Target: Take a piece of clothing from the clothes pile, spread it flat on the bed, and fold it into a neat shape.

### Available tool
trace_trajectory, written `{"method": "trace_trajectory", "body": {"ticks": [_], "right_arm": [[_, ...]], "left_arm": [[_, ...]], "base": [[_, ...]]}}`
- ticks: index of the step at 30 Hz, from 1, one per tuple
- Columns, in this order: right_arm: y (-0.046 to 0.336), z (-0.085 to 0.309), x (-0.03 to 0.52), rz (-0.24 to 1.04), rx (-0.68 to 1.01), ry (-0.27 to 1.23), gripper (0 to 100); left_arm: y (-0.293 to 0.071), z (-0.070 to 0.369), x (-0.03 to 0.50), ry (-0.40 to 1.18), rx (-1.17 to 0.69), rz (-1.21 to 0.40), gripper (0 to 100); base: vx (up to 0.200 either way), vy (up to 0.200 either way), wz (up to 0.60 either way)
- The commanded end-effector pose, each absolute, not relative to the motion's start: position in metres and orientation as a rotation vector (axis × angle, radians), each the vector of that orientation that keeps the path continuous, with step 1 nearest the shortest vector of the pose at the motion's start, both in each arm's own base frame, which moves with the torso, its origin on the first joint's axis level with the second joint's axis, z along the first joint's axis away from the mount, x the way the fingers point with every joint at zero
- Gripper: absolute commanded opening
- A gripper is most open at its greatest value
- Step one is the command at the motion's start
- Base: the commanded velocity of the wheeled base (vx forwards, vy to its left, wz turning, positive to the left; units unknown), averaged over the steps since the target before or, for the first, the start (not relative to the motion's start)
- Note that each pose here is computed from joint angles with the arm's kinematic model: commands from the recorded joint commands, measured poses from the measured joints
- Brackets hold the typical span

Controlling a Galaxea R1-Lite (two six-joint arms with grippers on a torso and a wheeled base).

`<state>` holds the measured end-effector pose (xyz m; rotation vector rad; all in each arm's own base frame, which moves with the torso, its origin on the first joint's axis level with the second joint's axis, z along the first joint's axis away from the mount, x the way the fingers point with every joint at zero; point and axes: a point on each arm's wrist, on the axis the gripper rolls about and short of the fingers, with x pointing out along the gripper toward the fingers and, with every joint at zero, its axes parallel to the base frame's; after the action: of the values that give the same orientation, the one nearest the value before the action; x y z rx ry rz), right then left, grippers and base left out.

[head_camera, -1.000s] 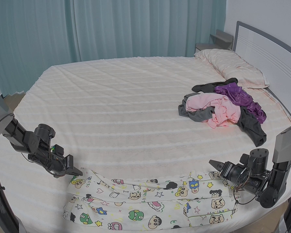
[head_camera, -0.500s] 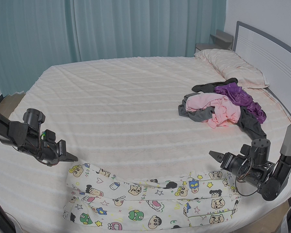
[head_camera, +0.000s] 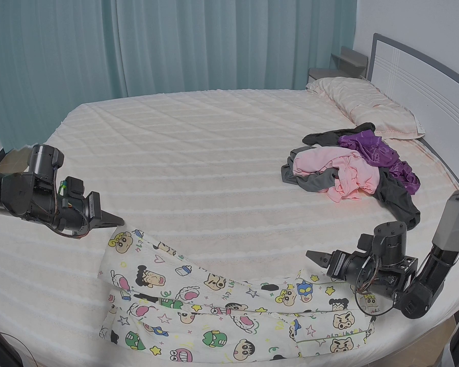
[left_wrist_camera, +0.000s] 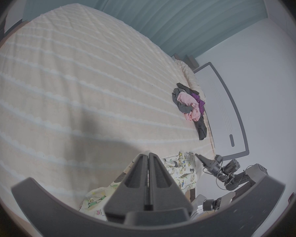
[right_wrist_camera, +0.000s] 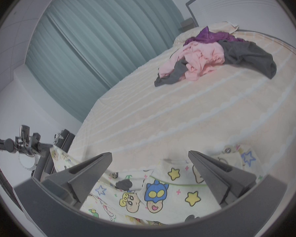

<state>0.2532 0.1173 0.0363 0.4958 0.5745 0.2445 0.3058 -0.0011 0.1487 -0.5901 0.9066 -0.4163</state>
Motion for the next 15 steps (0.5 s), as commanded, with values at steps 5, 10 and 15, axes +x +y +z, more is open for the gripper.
{"method": "trace_trajectory", "body": {"ticks": [5,10,15], "right_arm": [[0.120,0.010,0.250,0.238,0.473,0.682,100],[0.120,0.009,0.250,0.233,0.476,0.683,100],[0.119,0.008,0.248,0.231,0.475,0.693,100]], "left_arm": [[-0.005,0.152,0.318,0.886,-0.590,-0.442,0],[-0.003,0.144,0.314,0.919,-0.606,-0.416,0],[0.003,0.137,0.299,0.941,-0.621,-0.400,0]], "base": [[0.000,0.000,0.00],[0.000,0.000,0.00],[0.000,0.000,0.00]]}}
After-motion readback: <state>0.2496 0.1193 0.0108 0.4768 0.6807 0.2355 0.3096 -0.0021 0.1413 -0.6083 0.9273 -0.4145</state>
